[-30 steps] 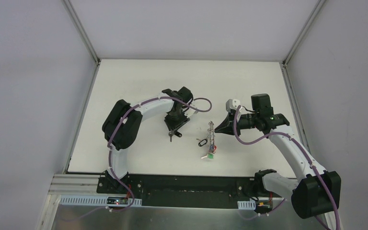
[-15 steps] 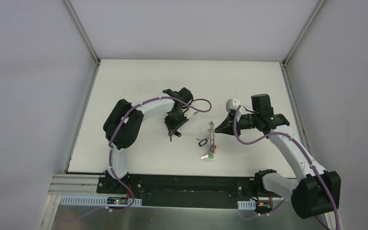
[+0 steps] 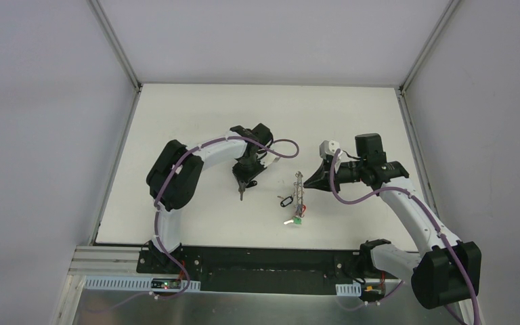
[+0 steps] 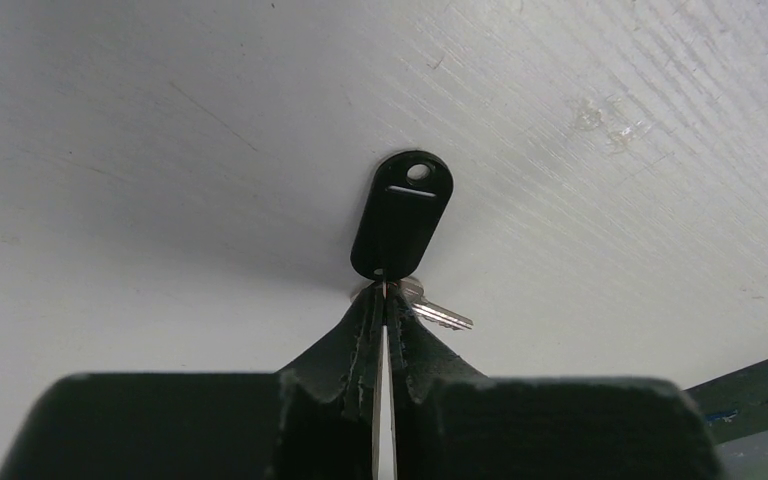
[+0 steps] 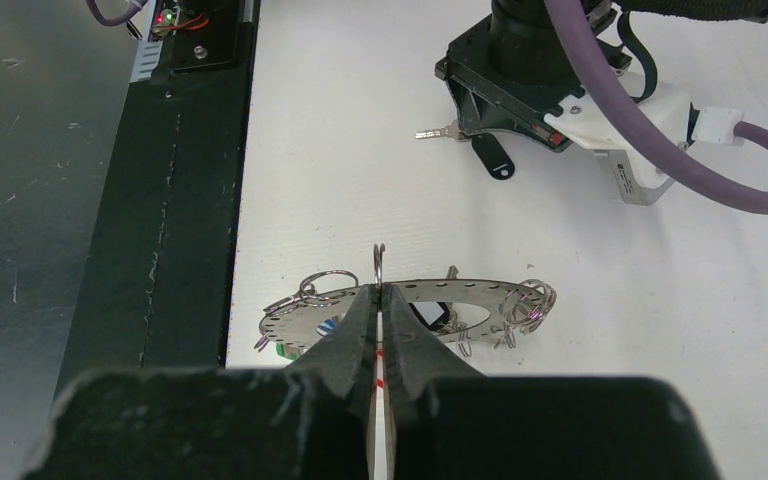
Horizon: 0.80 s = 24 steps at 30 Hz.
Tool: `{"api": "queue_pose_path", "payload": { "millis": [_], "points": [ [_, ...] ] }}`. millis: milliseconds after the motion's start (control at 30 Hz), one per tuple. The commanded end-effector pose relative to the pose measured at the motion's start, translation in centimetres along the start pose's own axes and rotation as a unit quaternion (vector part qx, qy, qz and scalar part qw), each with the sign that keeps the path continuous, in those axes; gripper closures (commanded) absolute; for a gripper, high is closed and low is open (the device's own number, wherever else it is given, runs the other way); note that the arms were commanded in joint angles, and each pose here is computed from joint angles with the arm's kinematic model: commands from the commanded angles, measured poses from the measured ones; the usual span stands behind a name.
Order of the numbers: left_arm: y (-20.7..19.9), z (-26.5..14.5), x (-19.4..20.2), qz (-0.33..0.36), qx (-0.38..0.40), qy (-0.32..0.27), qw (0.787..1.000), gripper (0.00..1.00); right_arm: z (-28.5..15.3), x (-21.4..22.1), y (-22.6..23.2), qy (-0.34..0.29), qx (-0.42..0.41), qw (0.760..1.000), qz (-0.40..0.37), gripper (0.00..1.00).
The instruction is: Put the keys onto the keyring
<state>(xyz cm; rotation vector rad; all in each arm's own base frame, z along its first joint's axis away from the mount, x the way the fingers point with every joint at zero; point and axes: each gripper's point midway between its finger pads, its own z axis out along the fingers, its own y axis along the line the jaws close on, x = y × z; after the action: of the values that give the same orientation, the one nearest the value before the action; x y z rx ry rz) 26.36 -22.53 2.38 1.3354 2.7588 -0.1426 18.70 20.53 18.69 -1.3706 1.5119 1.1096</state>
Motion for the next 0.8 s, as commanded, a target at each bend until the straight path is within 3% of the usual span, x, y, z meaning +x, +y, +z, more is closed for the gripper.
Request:
{"api": "queue_pose_path", "payload": {
  "millis": [0, 333, 767],
  "points": [
    [-0.3, -1.1, -0.4, 0.005, -0.003, -0.009, 1.000, 0.97, -0.1, -1.3, 0.3, -0.025, -0.011, 0.999, -0.019, 1.00],
    [-0.9, -2.8, -1.0, 0.030, 0.008, -0.047, 0.998, 1.00, -0.2, -1.5, 0.4, -0.027, -0.011, 0.999, -0.017, 1.00],
    [-3.8, -6.9, -1.6, 0.124, 0.071, -0.152, 0.978, 1.00, -0.2, -1.8, 0.4, -0.030, -0.013, 0.999, -0.015, 1.00]
  ]
}}
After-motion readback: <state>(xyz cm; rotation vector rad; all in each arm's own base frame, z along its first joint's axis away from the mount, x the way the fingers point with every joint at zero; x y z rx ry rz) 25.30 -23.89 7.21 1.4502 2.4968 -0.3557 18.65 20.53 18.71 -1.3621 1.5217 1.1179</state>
